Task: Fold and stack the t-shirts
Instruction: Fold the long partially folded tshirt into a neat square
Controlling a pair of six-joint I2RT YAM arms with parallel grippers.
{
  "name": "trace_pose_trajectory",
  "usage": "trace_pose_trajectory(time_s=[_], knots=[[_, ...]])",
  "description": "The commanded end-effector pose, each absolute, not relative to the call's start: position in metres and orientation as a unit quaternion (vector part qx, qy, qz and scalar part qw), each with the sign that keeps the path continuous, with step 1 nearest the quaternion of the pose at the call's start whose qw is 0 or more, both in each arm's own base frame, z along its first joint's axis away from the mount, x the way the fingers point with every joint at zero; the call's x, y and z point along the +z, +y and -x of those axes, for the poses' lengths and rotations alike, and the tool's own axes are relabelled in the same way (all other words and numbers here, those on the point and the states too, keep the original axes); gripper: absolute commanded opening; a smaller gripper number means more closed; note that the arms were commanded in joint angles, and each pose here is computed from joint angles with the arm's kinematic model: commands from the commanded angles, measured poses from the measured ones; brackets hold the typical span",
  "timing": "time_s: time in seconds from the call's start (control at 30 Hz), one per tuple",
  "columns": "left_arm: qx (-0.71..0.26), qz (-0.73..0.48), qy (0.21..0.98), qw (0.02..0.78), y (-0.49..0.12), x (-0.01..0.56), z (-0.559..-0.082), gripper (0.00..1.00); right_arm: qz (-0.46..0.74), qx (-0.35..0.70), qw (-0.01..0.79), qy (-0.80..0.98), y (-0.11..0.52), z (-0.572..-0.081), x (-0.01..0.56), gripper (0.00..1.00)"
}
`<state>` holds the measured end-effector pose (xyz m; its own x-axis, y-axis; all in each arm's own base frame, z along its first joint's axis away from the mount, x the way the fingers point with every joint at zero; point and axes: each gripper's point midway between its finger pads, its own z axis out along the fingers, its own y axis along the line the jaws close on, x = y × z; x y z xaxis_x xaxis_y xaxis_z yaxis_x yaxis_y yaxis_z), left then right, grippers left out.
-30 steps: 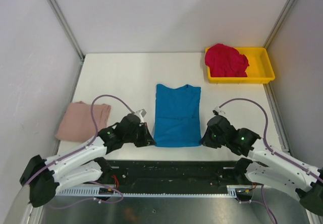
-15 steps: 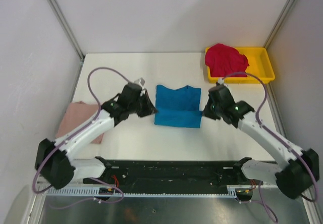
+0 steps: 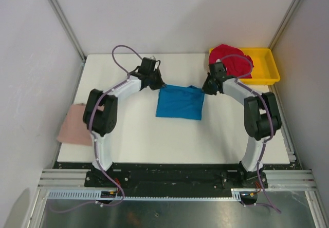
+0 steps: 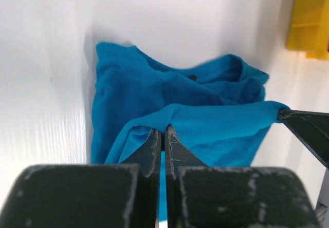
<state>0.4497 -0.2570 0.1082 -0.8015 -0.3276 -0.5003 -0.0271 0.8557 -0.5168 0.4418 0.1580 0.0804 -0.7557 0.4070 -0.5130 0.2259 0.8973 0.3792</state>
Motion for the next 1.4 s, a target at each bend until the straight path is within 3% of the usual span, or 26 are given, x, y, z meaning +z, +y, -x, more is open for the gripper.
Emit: trace_pose_trajectory(time_s=[0.0, 0.2, 0.47, 0.57, 0.67, 0.73, 0.83, 0.93, 1.17, 1.37], knots=[[-0.289, 0.059, 0.89, 0.347, -0.273, 0.122, -0.503, 0.0, -0.175, 0.166, 0.357, 0.903, 0.159, -0.494, 0.1, 0.0], [-0.301, 0.056, 0.891, 0.335, -0.282, 0.1, -0.526, 0.0, -0.184, 0.148, 0.344, 0.909, 0.156, -0.515, 0.086, 0.01], [-0.287, 0.089, 0.883, 0.359, -0.249, 0.116, -0.54, 0.01, -0.171, 0.142, 0.364, 0.904, 0.144, -0.533, 0.115, 0.3], [-0.284, 0.096, 0.881, 0.367, -0.238, 0.121, -0.545, 0.14, -0.165, 0.138, 0.376, 0.901, 0.142, -0.534, 0.132, 0.39], [-0.273, 0.108, 0.878, 0.378, -0.22, 0.126, -0.548, 0.41, -0.155, 0.128, 0.387, 0.9, 0.142, -0.53, 0.147, 0.43], [-0.271, 0.108, 0.876, 0.385, -0.212, 0.132, -0.55, 0.52, -0.146, 0.128, 0.391, 0.9, 0.146, -0.527, 0.152, 0.4], [-0.271, 0.104, 0.872, 0.393, -0.207, 0.142, -0.548, 0.57, -0.119, 0.143, 0.39, 0.902, 0.162, -0.522, 0.153, 0.28], [-0.277, 0.097, 0.872, 0.391, -0.209, 0.148, -0.537, 0.49, -0.094, 0.147, 0.379, 0.909, 0.177, -0.518, 0.142, 0.13], [-0.303, 0.053, 0.884, 0.352, -0.242, 0.138, -0.496, 0.06, -0.084, 0.146, 0.355, 0.92, 0.19, -0.522, 0.109, 0.01], [-0.316, 0.034, 0.893, 0.319, -0.269, 0.116, -0.481, 0.0, -0.085, 0.142, 0.345, 0.924, 0.192, -0.53, 0.097, 0.0]])
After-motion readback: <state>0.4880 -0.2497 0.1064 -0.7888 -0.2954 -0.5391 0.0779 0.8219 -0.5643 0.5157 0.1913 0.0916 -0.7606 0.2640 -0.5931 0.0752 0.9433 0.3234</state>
